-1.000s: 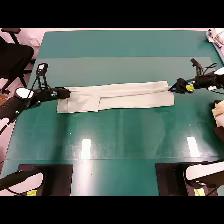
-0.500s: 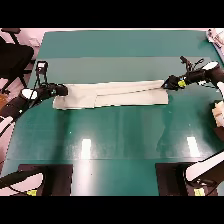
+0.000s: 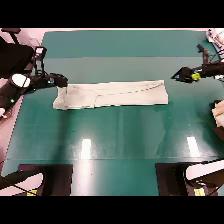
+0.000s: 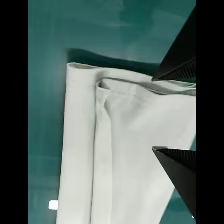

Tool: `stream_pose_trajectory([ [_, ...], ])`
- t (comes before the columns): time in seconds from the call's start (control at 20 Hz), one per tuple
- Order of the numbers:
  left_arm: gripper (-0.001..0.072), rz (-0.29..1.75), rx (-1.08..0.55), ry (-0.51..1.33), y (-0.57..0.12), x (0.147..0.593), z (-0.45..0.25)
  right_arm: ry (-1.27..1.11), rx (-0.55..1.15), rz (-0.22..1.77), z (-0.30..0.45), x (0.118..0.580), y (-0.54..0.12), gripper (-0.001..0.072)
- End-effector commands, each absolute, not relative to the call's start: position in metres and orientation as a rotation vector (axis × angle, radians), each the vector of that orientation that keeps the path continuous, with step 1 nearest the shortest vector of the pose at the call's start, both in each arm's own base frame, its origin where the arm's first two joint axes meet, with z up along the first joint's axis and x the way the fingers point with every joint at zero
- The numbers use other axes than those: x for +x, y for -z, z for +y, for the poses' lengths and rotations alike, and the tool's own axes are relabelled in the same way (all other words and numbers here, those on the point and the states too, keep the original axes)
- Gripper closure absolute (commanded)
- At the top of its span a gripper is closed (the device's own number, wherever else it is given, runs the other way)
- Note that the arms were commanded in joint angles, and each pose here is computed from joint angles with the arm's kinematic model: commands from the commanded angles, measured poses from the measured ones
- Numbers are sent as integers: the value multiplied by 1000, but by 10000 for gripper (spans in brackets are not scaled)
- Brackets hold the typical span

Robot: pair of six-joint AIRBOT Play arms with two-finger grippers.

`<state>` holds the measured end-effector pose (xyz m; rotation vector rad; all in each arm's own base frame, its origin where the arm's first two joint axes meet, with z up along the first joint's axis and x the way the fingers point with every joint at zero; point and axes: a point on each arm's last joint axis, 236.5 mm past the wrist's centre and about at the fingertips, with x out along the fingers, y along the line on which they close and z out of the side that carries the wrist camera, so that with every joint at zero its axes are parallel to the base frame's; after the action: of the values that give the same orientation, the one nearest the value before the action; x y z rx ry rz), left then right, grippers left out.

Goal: Fold the shirts.

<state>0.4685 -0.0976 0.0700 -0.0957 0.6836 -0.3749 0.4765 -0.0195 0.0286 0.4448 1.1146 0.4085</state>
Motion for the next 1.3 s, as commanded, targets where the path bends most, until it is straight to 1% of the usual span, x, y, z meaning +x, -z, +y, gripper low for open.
stream_pose_trajectory([
  [0.0,685,765,-159,485,-97,450,-137,-380,470,1101,-41,460,-53,212],
  [0.05,686,755,-156,517,-103,448,-157,-378,490,1118,-43,456,-52,159],
  [0.1,686,765,-162,548,-103,445,-177,-380,514,1146,-44,451,-47,84],
  [0.15,687,804,-176,575,-94,439,-201,-388,528,1172,-42,449,-39,75],
  [0.35,687,987,-220,657,-32,417,-285,-372,591,1239,-37,441,2,73],
  [0.5,687,1034,-220,683,-1,419,-328,-371,611,1270,-36,437,21,72],
  [0.6,687,1114,-266,669,22,416,-350,-370,620,1266,-36,440,25,72],
  [0.75,688,1247,-330,613,56,405,-359,-412,637,1235,-29,448,27,72],
  [0.85,687,1292,-316,571,71,402,-352,-419,646,1240,-28,449,34,72],
  [1.1,687,1291,-261,545,77,404,-342,-495,734,1242,-9,456,53,72],
  [1.25,687,1286,-251,543,78,405,-341,-503,717,1259,4,460,67,72],
])
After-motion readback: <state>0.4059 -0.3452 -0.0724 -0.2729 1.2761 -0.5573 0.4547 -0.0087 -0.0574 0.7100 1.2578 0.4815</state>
